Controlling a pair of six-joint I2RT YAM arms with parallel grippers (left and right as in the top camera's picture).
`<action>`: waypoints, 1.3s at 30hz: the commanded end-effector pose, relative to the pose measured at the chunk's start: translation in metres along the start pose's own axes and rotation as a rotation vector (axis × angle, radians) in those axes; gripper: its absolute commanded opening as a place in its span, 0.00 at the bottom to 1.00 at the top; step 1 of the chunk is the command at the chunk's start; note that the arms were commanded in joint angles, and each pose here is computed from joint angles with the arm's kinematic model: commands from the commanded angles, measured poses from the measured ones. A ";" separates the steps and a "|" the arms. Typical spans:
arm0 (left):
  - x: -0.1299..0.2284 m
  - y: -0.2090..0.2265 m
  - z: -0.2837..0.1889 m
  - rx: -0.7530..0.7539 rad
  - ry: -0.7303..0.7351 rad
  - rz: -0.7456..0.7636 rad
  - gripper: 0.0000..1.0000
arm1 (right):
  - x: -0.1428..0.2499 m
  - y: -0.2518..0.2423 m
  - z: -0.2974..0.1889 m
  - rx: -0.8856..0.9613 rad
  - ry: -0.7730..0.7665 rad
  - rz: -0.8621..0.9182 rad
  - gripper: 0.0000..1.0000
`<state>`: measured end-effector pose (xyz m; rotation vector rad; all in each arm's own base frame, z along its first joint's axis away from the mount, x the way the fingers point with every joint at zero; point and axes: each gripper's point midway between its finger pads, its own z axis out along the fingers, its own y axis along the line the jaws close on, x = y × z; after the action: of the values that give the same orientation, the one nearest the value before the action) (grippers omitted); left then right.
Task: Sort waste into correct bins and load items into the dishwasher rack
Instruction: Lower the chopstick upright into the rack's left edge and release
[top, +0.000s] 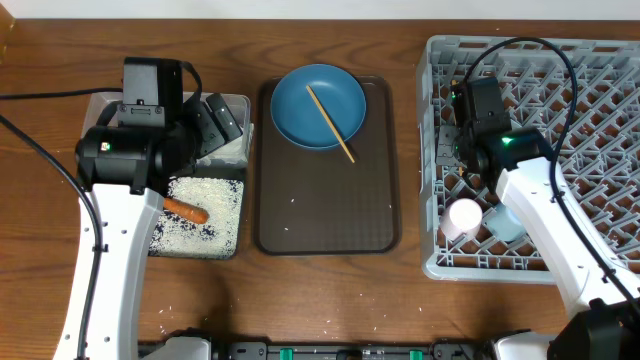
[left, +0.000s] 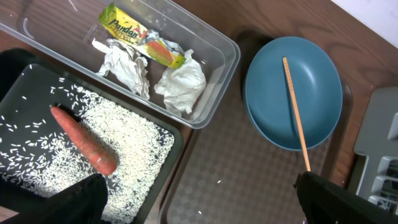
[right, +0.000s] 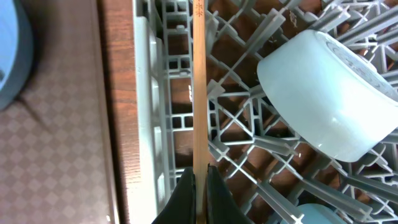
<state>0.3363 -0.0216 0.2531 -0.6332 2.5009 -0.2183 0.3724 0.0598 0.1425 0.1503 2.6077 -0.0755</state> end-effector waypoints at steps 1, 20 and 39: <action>-0.001 0.005 0.002 -0.020 -0.003 0.003 0.99 | 0.001 -0.006 0.004 0.018 -0.003 -0.029 0.01; -0.001 0.005 0.002 -0.020 -0.003 0.003 0.99 | -0.001 0.000 0.018 -0.011 -0.055 -0.095 0.01; -0.001 0.005 0.002 -0.020 -0.003 0.003 0.99 | -0.003 0.003 0.029 -0.021 -0.096 -0.101 0.03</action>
<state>0.3363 -0.0216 0.2531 -0.6332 2.5009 -0.2183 0.3906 0.0628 0.1247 0.0249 2.5080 -0.0728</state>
